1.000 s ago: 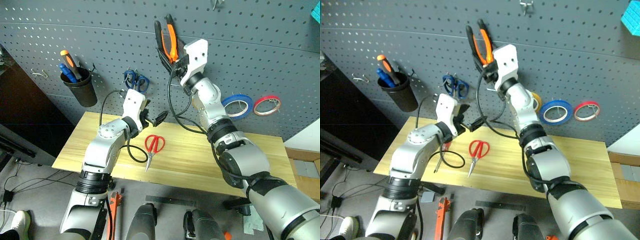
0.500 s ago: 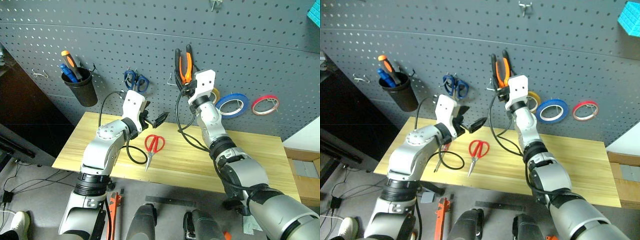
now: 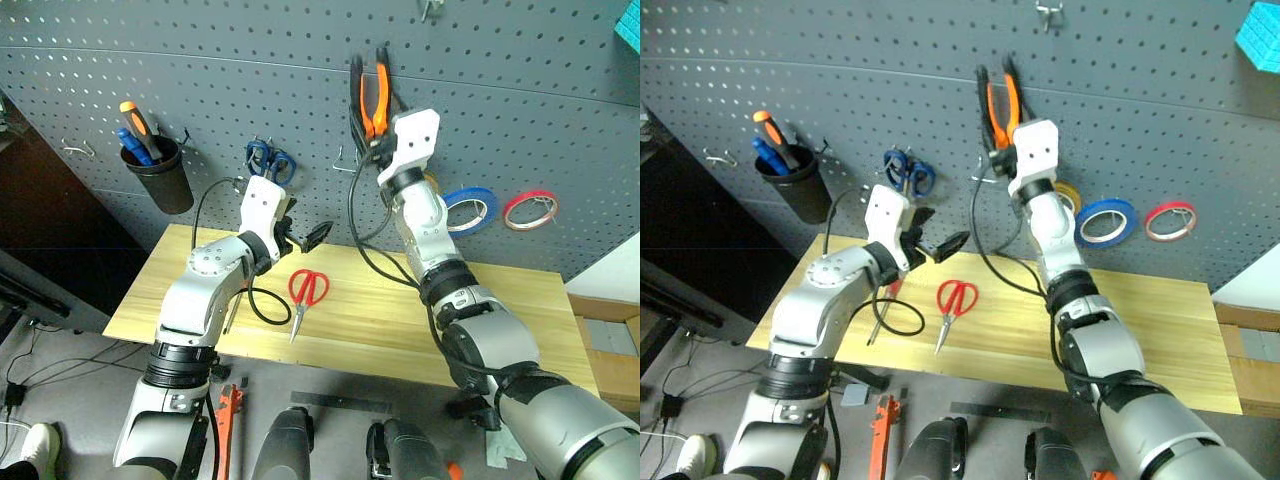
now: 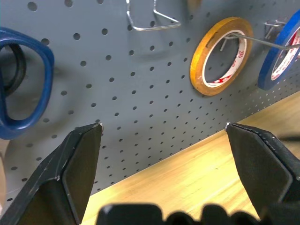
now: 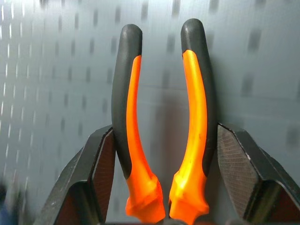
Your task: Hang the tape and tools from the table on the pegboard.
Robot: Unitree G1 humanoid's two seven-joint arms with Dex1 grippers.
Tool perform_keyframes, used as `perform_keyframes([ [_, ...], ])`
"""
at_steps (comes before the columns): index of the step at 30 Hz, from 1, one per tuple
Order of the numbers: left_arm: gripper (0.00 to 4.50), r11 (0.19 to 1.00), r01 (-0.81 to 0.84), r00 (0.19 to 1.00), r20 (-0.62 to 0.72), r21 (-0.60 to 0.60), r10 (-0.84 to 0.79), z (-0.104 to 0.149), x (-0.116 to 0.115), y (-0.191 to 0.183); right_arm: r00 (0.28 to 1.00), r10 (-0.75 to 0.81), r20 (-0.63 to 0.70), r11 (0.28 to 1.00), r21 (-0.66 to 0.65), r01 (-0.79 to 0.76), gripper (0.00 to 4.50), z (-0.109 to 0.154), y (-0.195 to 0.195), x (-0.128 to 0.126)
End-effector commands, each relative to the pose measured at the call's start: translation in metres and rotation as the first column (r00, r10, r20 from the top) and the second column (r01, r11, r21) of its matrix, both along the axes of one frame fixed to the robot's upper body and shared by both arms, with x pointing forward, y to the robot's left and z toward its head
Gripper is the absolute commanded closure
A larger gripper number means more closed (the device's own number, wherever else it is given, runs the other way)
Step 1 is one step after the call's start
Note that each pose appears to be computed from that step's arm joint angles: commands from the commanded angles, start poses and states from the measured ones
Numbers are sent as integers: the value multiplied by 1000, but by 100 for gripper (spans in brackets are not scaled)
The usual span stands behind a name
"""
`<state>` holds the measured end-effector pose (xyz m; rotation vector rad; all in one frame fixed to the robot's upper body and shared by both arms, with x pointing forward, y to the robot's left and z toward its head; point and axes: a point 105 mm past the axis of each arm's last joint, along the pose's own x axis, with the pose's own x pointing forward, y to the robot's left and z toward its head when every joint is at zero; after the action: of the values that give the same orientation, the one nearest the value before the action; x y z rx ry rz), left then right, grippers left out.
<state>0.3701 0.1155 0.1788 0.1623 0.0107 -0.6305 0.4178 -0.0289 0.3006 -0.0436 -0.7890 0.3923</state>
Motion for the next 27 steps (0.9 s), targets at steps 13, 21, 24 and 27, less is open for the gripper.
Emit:
perform_keyframes([
  [13, 0, 1000, 2, 999, 41, 9, -2, 11, -8, 5, 996, 87, 24, 996, 35, -88, 185, 11, 37, -10],
  [21, 0, 1000, 5, 999, 34, 11, -5, 10, -10, 3, 998, 63, 27, 998, 27, -63, 185, 14, 29, -4],
  [24, 0, 1000, 5, 999, 33, 12, -5, 11, -10, 4, 998, 56, 17, 998, 34, -56, 185, 13, 28, -2],
  [27, 0, 1000, 2, 999, 32, 14, -3, 11, -10, 5, 999, 48, -14, 998, 48, -47, 185, 5, 28, 0],
])
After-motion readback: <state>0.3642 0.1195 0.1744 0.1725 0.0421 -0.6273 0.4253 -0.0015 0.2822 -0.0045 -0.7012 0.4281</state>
